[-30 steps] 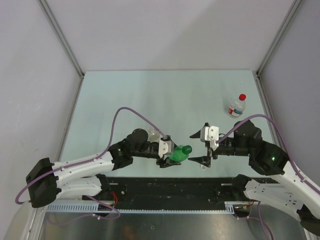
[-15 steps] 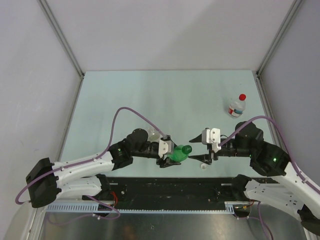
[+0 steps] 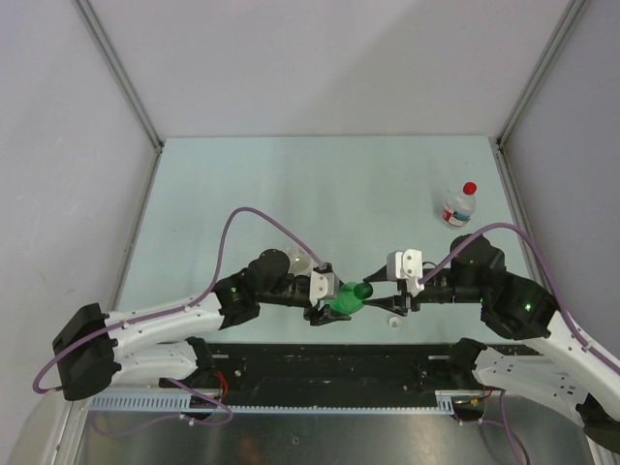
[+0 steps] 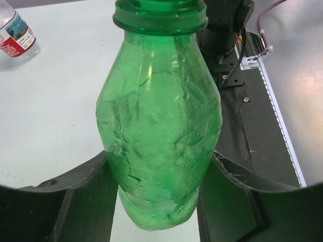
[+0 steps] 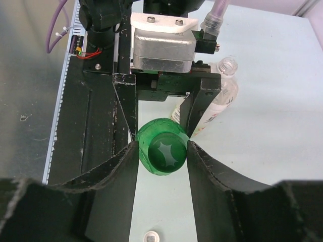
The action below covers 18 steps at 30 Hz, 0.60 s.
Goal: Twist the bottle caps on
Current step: Screw the bottle cap onto the plastic bottle.
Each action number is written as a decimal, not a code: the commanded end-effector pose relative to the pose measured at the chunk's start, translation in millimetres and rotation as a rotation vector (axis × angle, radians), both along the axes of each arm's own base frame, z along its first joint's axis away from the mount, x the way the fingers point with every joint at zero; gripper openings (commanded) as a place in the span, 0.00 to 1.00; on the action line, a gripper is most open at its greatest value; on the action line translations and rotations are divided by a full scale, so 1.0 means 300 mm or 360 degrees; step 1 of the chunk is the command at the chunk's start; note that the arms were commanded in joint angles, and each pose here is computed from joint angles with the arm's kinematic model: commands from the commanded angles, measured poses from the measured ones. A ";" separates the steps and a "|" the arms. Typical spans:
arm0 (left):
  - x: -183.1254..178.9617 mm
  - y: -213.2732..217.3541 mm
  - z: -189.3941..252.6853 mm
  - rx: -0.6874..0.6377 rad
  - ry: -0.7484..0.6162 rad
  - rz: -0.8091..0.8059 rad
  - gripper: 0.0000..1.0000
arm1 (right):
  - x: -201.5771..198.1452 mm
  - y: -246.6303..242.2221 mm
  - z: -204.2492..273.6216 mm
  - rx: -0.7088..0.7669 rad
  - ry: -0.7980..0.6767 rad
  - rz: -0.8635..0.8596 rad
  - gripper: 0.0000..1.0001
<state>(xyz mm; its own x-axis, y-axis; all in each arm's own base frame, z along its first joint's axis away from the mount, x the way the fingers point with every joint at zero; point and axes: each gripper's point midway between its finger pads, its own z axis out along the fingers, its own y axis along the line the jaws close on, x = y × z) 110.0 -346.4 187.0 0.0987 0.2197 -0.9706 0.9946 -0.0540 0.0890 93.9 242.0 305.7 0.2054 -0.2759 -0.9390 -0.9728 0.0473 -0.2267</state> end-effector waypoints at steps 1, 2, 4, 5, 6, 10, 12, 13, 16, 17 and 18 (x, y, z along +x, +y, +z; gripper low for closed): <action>0.010 -0.017 0.061 -0.0073 -0.0038 -0.0013 0.00 | -0.007 0.016 0.030 0.0044 -0.0037 0.0038 0.45; 0.009 -0.016 0.063 -0.0076 -0.0041 -0.0015 0.00 | -0.008 0.015 0.027 0.0040 -0.0033 0.0036 0.45; 0.009 -0.016 0.066 -0.0080 -0.0042 -0.0014 0.00 | -0.006 0.013 0.023 0.0031 -0.0029 0.0025 0.44; 0.009 -0.016 0.067 -0.0081 -0.0042 -0.0015 0.00 | -0.004 0.011 0.022 0.0028 -0.0029 0.0017 0.45; 0.008 -0.015 0.068 -0.0082 -0.0041 -0.0015 0.00 | -0.001 0.010 0.021 0.0025 -0.0028 0.0008 0.45; 0.005 -0.014 0.069 -0.0084 -0.0040 -0.0021 0.00 | 0.000 0.008 0.018 0.0019 -0.0024 -0.0003 0.46; 0.003 -0.014 0.070 -0.0086 -0.0040 -0.0026 0.00 | 0.002 0.009 0.016 0.0015 -0.0024 -0.0008 0.49; 0.002 -0.014 0.071 -0.0088 -0.0040 -0.0028 0.00 | 0.003 0.009 0.016 0.0015 -0.0025 -0.0010 0.49; -0.002 -0.013 0.073 -0.0091 -0.0039 -0.0039 0.00 | 0.004 0.010 0.016 0.0014 -0.0025 -0.0013 0.49; -0.003 -0.013 0.075 -0.0093 -0.0038 -0.0041 0.00 | 0.004 0.010 0.016 0.0015 -0.0024 -0.0011 0.48; -0.004 -0.013 0.075 -0.0094 -0.0038 -0.0043 0.00 | 0.003 0.010 0.014 0.0013 -0.0021 -0.0010 0.47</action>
